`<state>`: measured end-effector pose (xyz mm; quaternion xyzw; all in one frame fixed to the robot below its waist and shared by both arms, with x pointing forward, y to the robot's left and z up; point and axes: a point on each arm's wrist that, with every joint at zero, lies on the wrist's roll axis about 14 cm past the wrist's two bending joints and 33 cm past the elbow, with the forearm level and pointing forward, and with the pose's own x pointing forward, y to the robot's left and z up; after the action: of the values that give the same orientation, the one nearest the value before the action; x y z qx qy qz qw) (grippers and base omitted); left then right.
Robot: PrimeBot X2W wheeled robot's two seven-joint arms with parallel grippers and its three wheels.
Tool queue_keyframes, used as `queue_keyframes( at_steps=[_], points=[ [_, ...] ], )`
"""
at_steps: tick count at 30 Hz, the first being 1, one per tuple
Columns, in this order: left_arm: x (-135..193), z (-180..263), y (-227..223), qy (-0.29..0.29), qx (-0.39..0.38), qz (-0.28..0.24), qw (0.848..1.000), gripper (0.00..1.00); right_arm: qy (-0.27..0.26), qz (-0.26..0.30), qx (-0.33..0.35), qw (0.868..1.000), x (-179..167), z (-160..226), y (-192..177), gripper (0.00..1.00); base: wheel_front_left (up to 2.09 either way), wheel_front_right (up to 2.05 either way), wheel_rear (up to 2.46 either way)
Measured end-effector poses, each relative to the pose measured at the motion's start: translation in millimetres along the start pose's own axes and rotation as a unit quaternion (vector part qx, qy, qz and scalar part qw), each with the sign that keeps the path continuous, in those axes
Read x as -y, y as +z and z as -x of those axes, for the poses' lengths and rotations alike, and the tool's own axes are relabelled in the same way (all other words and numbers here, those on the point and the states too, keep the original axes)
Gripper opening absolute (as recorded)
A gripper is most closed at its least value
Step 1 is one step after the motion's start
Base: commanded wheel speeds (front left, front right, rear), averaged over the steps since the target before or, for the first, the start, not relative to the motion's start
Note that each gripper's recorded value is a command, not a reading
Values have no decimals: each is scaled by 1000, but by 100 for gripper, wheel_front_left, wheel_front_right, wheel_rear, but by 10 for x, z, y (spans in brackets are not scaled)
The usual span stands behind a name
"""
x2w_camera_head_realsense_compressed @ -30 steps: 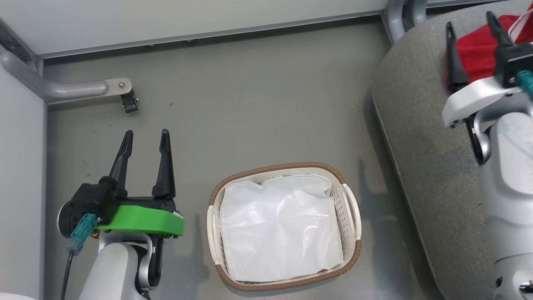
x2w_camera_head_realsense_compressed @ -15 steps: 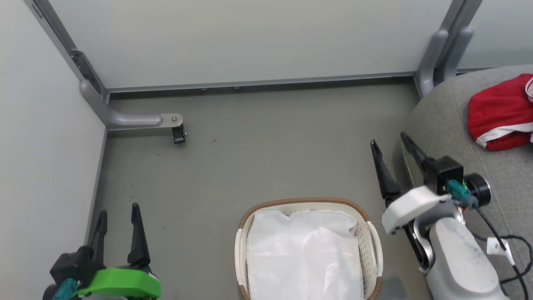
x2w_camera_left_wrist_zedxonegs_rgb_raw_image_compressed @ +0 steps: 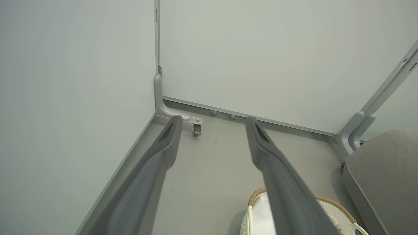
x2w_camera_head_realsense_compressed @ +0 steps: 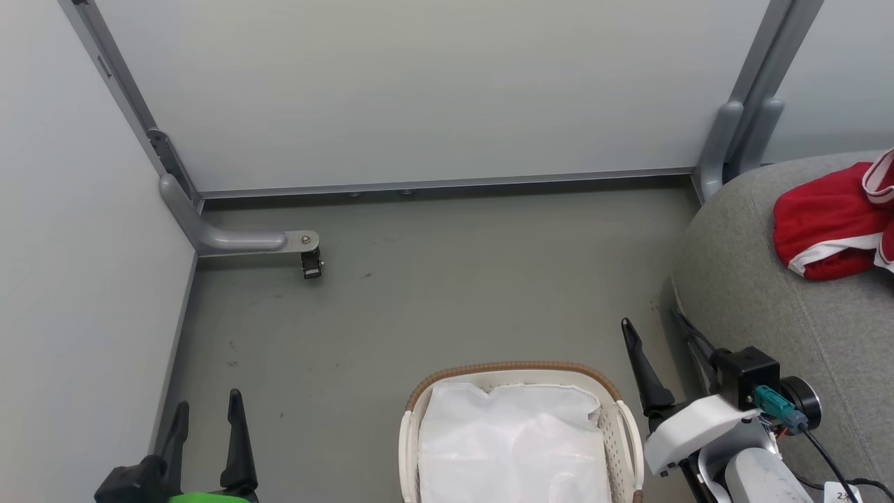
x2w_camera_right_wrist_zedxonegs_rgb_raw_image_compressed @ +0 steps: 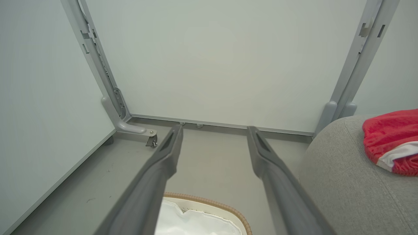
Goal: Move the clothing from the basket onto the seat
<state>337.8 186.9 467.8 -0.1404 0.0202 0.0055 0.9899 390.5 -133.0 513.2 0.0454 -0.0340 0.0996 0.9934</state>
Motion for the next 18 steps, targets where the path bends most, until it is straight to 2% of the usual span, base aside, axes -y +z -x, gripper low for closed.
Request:
queue_keyframes(
  at_steps=[18],
  points=[
    [77, 13, 31, -12, 6, 10, 1000, 100, 2, -8, 0, 1000, -27, 42, 1, 100, 0, 0, 0]
  ],
)
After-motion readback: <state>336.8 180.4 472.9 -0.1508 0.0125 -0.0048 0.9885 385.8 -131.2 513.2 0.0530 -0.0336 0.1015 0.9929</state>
